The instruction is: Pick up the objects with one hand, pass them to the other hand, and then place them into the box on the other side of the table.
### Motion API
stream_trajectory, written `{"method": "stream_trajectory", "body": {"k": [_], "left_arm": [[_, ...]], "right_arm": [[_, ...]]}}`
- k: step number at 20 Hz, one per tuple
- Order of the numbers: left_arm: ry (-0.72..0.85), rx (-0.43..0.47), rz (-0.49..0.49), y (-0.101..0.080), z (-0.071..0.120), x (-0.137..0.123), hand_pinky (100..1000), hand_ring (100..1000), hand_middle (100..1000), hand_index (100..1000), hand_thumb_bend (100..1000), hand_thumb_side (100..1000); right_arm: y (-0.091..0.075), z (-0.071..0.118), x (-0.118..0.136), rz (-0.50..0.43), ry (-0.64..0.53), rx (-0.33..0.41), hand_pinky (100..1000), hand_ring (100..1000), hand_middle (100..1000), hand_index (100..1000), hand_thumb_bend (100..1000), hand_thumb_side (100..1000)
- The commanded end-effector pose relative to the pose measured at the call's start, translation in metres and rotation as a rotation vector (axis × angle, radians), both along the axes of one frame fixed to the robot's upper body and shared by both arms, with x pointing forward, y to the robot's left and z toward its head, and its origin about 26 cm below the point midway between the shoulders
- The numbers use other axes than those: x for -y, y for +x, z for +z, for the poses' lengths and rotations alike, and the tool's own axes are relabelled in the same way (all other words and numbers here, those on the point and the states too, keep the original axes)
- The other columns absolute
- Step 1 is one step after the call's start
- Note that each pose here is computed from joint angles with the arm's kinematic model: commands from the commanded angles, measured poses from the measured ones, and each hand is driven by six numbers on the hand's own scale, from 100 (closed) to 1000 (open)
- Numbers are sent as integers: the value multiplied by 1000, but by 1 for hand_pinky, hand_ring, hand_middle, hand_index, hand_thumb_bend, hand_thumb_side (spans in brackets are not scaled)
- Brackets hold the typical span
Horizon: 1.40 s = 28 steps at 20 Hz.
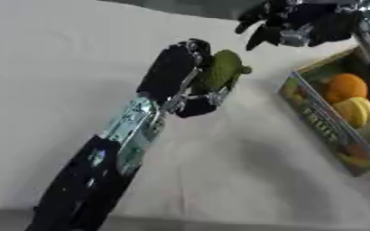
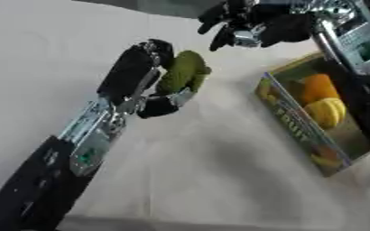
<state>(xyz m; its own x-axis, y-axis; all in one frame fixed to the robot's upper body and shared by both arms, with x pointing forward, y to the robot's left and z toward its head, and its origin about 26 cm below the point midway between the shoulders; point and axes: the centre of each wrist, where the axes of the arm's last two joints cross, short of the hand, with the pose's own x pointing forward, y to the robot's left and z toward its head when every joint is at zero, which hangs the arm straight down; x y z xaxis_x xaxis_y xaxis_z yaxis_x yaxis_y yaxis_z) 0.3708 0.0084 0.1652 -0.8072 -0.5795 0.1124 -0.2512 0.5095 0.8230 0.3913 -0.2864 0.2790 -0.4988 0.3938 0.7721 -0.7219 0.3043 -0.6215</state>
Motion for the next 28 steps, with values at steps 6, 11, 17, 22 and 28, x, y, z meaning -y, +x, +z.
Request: {"method": "stream_trajectory", "body": {"k": [6, 11, 17, 22, 28], "left_arm": [[-12, 60, -33, -5, 20, 8, 488, 475, 399, 305, 100, 291], [-14, 74, -44, -7, 25, 12, 488, 475, 399, 306, 100, 291], [-26, 86, -61, -10, 31, 17, 488, 476, 399, 308, 100, 290], [-28, 87, -75, -13, 33, 20, 486, 475, 399, 309, 100, 290], [-31, 96, -83, -14, 37, 25, 488, 475, 399, 310, 100, 289]], "right_arm": [[4, 4, 3, -16, -46, 51, 914, 793, 896, 952, 100, 299], [10, -6, 1, -13, -77, 64, 917, 799, 896, 949, 100, 240], [15, -14, -1, -10, -90, 69, 917, 801, 896, 948, 100, 239], [16, -16, -2, 0, -97, 85, 919, 803, 897, 951, 100, 271], [16, -19, -6, 17, -88, 79, 916, 799, 893, 949, 100, 312]]}}
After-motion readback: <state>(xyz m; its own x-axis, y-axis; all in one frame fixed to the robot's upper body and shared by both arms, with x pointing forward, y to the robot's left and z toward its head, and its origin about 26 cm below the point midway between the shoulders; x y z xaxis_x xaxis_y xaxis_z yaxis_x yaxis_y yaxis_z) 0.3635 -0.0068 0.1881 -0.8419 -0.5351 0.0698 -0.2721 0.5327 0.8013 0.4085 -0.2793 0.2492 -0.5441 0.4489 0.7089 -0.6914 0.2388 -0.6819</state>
